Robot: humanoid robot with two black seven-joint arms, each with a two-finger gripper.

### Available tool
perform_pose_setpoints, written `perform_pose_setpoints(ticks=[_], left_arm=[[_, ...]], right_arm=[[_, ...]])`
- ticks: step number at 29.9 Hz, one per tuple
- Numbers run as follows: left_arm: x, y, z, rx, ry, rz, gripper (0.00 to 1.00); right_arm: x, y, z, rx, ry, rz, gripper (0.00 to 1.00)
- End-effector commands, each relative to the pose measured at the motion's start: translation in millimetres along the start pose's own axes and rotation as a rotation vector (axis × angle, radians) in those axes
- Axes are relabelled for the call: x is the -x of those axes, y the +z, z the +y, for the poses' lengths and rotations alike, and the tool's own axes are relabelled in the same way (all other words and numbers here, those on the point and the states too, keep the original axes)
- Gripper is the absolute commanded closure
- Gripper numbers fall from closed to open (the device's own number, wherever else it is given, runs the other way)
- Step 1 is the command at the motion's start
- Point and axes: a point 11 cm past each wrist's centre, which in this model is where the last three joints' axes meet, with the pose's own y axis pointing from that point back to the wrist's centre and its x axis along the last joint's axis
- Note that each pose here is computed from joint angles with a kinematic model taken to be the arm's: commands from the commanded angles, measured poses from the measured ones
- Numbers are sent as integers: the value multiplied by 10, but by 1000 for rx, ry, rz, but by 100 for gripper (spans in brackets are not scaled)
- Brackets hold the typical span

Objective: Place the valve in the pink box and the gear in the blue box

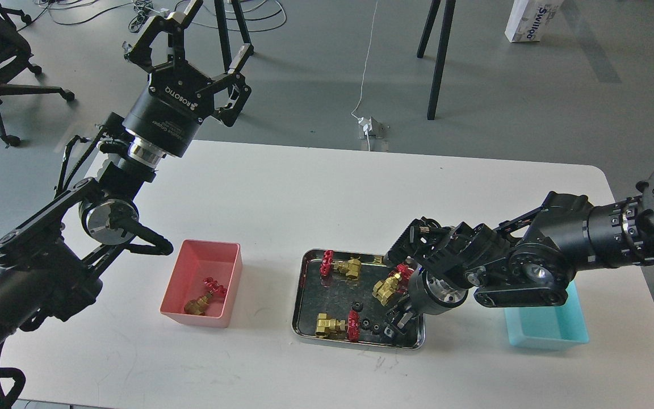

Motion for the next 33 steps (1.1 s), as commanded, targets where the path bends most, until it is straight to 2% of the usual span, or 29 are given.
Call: perform_pose_setpoints(ticks=[1,7,9,13,17,22,28,33], left_arm=[[7,-9,-4,0,-1,3,20],[35,-48,-25,3,-6,16,20],[39,-52,-27,3,-6,17,20],[43,-62,-28,1,-8,17,20],[47,-81,-23,-5,-9,18,20],[49,-95,-19,-9,-9,19,20],[69,-134,-25,-12,-12,27,19],[77,-151,-26,-12,-13,31,19]], right_arm=[[-127,56,178,10,35,-2,84],[-270,285,693,14,146,-130,84],[-198,422,863,27,174,-186,84],[204,778,1072,95,171,-288,83],[758,1150,1215,224,119,-314,83],[1155,1404,1428,306,123,-389,83],[1415,1391,1379,301,93,-441,83],[1459,1318,1275,272,92,-457,82]])
